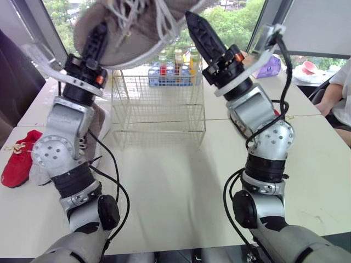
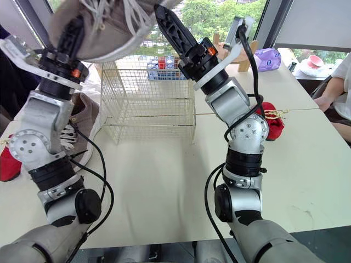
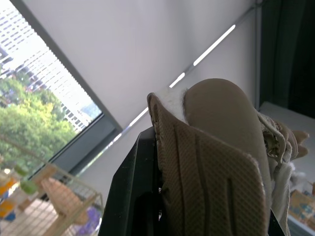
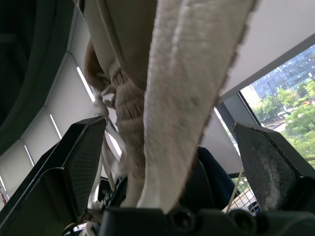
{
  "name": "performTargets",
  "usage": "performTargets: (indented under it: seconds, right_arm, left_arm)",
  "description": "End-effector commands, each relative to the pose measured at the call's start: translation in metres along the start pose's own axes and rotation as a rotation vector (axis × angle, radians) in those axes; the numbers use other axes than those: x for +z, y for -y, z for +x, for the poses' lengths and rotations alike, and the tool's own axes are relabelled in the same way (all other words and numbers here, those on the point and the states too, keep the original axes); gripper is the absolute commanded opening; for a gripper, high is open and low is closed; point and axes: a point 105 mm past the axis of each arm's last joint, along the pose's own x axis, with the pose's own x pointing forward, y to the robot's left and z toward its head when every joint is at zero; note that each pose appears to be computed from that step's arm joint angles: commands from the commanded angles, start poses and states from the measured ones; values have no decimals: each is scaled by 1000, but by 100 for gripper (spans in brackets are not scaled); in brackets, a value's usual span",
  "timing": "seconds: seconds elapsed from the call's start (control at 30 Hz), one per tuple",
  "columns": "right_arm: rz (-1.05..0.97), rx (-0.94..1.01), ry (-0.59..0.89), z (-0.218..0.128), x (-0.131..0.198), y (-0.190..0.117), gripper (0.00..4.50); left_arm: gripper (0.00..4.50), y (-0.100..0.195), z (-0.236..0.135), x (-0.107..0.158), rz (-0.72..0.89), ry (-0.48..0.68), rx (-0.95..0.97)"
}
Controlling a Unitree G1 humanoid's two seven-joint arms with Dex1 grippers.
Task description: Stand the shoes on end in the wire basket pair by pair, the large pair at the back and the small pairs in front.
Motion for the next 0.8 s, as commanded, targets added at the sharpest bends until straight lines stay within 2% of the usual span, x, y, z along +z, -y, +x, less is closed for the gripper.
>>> performTargets:
  seconds: [0.03,0.2,0.3,0.37,0.43,0.47,0.5,0.57,0.63,0.77,0.8]
  right_arm:
    - [-20,72,16,9,4,-15,442]
    - [-32,76,29,10,5,-14,442]
    - [-39,83,31,11,6,-13,371]
    - [-41,91,27,12,5,-13,274]
    - [-39,111,18,13,5,-15,198]
    - [-38,138,4,14,4,-18,171]
    - [-45,154,-6,14,4,-20,164]
    - [-62,166,-8,16,9,-20,164]
    - [-108,157,3,20,22,-16,164]
    - [-317,217,37,31,69,-20,164]
    - [-372,241,44,34,81,-21,164]
  left_arm:
    - [51,25,2,-3,-6,8,-102]
    - [51,16,-7,-13,-14,-29,-78]
    - [51,13,-10,-12,-7,-28,-63]
    - [51,11,-11,-12,5,-27,-49]
    - [51,10,-12,-11,17,-29,-40]
    - [51,10,-12,-12,24,-37,-44]
    - [51,10,-13,-14,61,-57,-35]
    - [153,12,-16,-20,89,-105,-40]
    - [234,16,-21,-21,115,-143,-42]
    - [436,9,-42,-23,254,-271,51]
    - [436,10,-49,-23,284,-303,64]
